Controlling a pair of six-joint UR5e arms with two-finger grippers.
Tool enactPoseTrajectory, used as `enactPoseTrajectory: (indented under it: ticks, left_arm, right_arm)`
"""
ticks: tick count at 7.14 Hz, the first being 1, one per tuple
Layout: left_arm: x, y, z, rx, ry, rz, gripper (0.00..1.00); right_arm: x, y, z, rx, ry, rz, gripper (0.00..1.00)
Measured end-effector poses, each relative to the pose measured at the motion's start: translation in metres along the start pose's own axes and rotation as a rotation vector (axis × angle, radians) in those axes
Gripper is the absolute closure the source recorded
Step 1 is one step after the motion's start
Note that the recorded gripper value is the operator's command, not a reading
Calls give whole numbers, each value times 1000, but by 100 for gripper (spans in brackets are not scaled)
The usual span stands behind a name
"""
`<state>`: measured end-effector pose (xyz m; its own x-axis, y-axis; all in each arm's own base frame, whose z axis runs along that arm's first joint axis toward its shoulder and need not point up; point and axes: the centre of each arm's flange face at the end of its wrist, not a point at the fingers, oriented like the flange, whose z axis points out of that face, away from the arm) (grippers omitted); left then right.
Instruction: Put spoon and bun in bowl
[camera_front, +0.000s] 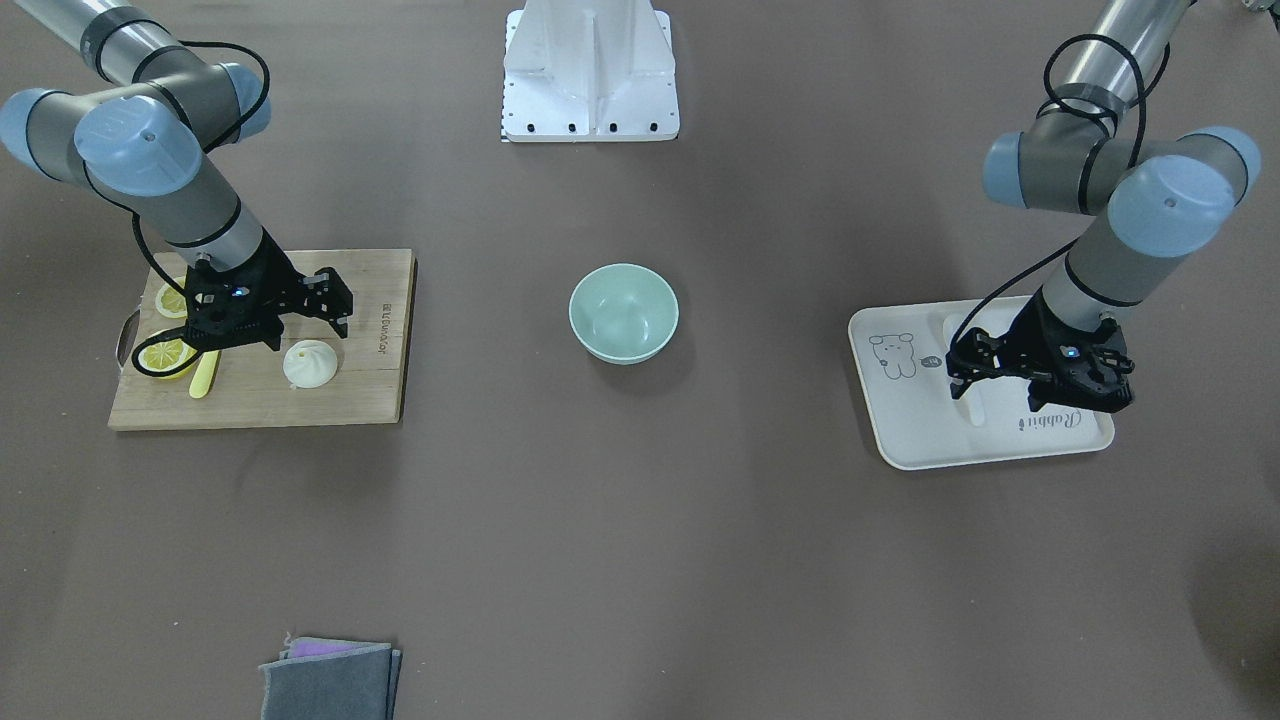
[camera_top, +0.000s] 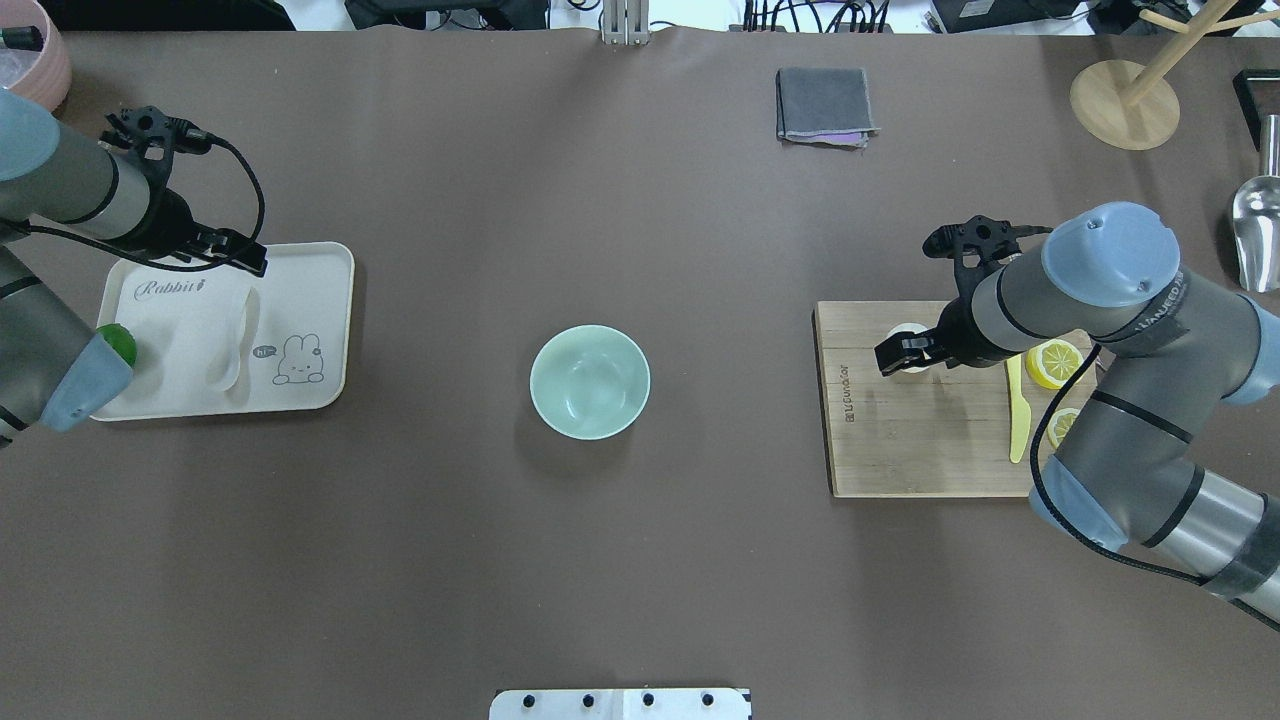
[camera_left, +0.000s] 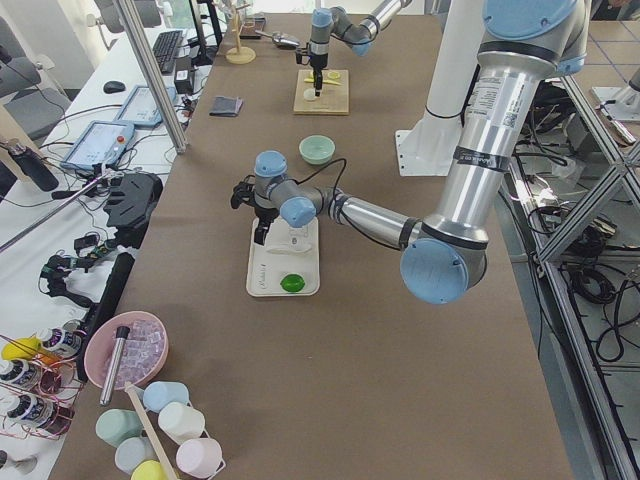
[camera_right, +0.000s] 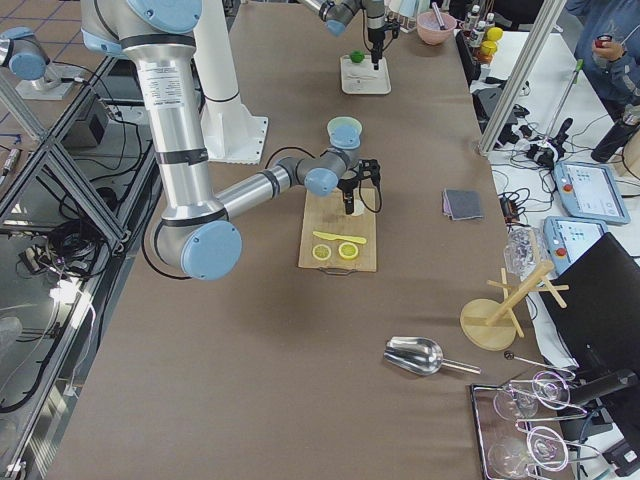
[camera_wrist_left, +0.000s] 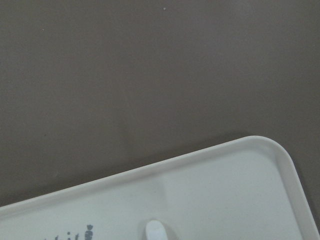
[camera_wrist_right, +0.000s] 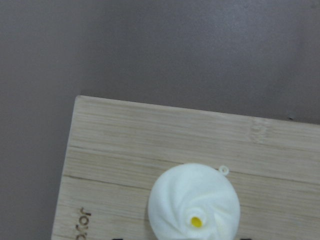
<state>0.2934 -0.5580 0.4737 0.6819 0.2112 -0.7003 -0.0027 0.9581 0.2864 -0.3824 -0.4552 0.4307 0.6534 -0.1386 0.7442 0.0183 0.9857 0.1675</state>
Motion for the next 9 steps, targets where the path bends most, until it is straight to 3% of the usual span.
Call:
enactPoseTrajectory:
  ticks: [1,2,6,9]
  left_arm:
    - [1,0,-1,2,1,1,3]
    - [1,0,-2,5,3,2,3]
    - [1,0,0,3,1,4,3]
    - [-12,8,9,-8,-29,-3,3]
  right_arm:
    - [1,-4,6,-1,5,-2,65]
    - [4,-7,6,4,11,1,100]
    - [2,-30,-19,45,-4,14,100]
    - [-95,-36,-59,63,-48,90,100]
